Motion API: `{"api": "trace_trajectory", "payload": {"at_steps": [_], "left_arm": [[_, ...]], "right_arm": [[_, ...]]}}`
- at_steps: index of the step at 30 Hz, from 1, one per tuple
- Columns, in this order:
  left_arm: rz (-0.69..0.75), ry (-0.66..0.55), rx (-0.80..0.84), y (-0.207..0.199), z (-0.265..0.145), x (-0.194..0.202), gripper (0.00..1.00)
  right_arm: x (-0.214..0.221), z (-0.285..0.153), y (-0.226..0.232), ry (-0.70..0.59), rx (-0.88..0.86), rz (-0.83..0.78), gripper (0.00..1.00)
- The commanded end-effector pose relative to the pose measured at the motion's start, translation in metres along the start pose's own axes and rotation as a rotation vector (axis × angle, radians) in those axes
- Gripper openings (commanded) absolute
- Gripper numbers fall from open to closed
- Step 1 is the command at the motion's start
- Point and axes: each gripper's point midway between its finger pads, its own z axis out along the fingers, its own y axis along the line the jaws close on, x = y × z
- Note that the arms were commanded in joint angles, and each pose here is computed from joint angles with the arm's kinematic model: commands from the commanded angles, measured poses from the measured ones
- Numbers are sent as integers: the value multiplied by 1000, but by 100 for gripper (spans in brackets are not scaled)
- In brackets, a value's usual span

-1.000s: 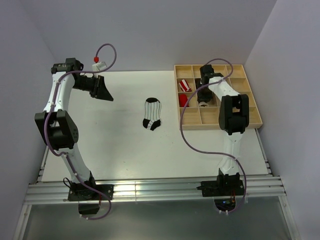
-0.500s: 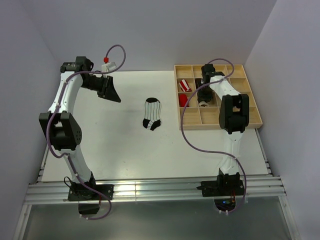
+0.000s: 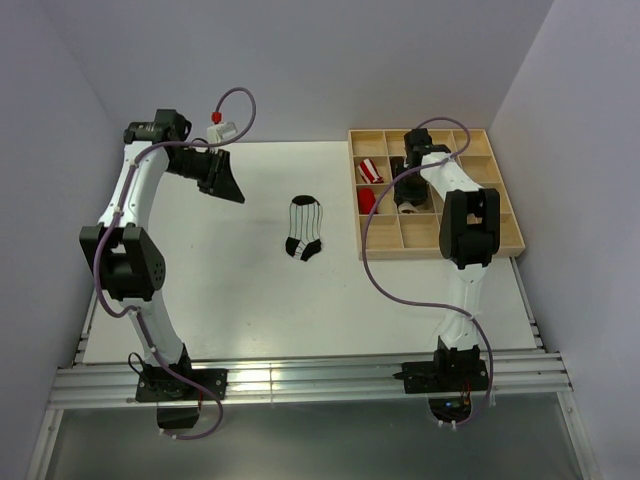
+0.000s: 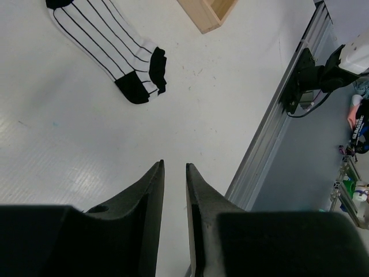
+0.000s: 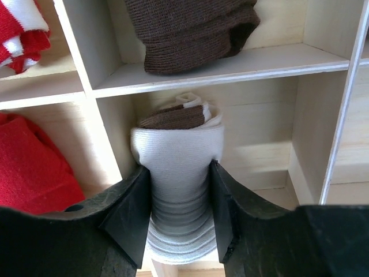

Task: Roll the socks
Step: Place the sock in the storage box.

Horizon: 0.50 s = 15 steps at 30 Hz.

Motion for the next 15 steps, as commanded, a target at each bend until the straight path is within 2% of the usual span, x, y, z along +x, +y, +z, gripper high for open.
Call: {"api": "trace_trajectory", "payload": {"at_steps": [1, 5, 15], "left_arm": [[58, -33, -16, -13, -7, -16, 27], [55, 7, -35, -6, 1, -10, 27], [57, 42, -64, 7, 11, -3, 34]], "right_arm": [[12, -22, 16, 34, -51, 9, 51], [7, -30, 19, 21, -74, 2, 53], [-3, -43, 25, -8, -115, 7, 56]]}}
